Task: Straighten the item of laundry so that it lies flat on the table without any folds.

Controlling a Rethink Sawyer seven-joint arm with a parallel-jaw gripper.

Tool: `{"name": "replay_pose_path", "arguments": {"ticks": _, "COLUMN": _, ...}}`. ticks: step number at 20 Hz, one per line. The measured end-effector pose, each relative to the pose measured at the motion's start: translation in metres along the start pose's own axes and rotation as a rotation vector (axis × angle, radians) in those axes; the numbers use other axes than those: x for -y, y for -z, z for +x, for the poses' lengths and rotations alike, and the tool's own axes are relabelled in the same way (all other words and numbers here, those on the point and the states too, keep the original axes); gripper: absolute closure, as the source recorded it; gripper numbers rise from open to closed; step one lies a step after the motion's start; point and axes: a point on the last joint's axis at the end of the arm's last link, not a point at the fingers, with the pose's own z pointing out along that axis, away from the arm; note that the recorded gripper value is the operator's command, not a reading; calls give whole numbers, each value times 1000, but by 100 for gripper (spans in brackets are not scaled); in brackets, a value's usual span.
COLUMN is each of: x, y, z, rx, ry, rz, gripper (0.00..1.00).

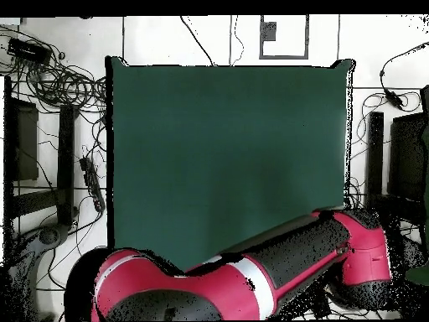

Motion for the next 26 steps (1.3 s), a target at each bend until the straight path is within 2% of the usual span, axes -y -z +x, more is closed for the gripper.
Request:
{"name": "replay_pose_path", "arguments": {"ticks": 6, "x": -6, "y": -17, "z": -4, "rx": -37, "ry": 25, "rz": 8, "gripper": 0}}
{"name": "replay_pose_path", "arguments": {"ticks": 20, "x": -17, "y": -34, "z": -13, "rx": -42, "ry": 24, "rz": 27, "gripper": 0}}
{"name": "replay_pose_path", "arguments": {"ticks": 26, "x": -30, "y": -49, "z": -20, "rx": -79, "ry": 60, "rz": 20, "gripper": 0}}
